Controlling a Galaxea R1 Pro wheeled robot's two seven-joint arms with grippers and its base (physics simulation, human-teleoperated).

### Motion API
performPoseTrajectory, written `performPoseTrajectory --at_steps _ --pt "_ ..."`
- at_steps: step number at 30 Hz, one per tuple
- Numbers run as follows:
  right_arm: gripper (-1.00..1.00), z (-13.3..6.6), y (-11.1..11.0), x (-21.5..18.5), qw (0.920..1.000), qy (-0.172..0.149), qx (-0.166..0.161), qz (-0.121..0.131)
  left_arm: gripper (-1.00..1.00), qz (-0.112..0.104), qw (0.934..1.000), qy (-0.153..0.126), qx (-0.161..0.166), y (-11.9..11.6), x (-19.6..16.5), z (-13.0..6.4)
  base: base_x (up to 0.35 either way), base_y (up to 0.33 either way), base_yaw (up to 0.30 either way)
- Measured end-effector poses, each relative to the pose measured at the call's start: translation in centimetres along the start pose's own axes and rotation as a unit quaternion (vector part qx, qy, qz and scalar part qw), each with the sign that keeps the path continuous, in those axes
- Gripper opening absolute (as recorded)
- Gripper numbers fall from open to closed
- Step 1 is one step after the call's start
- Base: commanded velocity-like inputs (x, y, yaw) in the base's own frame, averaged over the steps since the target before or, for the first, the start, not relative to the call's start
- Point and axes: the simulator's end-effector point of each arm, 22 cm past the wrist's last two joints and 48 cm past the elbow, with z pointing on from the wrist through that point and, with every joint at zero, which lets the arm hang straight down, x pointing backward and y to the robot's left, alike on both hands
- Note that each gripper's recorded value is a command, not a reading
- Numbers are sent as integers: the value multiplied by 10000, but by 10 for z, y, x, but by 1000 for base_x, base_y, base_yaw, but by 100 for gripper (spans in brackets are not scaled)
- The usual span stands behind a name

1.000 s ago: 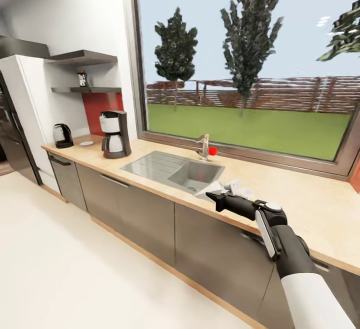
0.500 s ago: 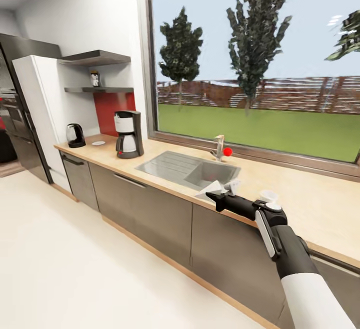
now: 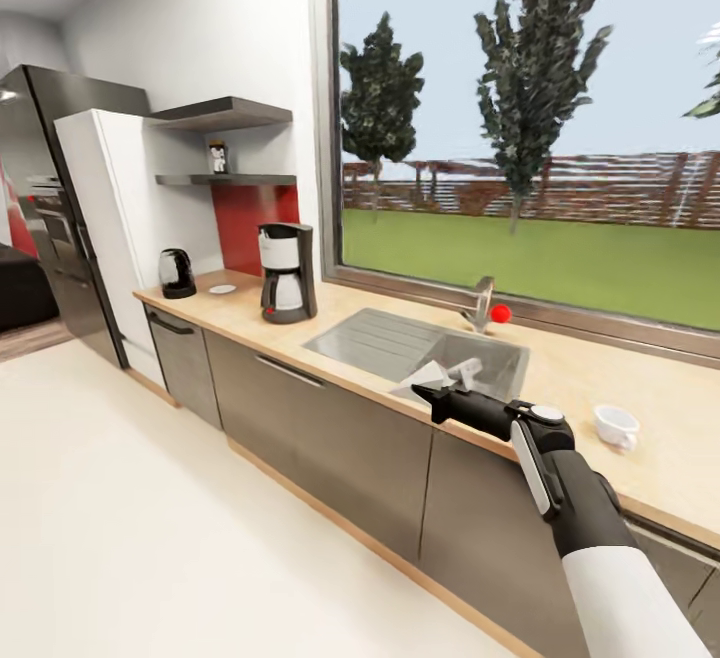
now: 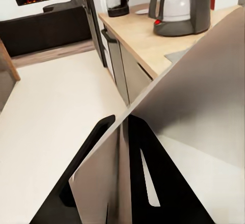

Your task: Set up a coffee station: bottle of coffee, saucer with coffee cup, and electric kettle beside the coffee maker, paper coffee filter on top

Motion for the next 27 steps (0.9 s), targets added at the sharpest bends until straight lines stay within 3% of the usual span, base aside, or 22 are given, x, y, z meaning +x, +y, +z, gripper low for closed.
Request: performPoseTrajectory --at_steps 13,27 --pt "-100 0 0 0 10000 1 -2 -1 100 0 10000 0 0 0 0 0 278 226 261" --pt "-100 0 0 0 10000 -1 1 0 100 1 10000 0 1 0 0 0 322 102 33"
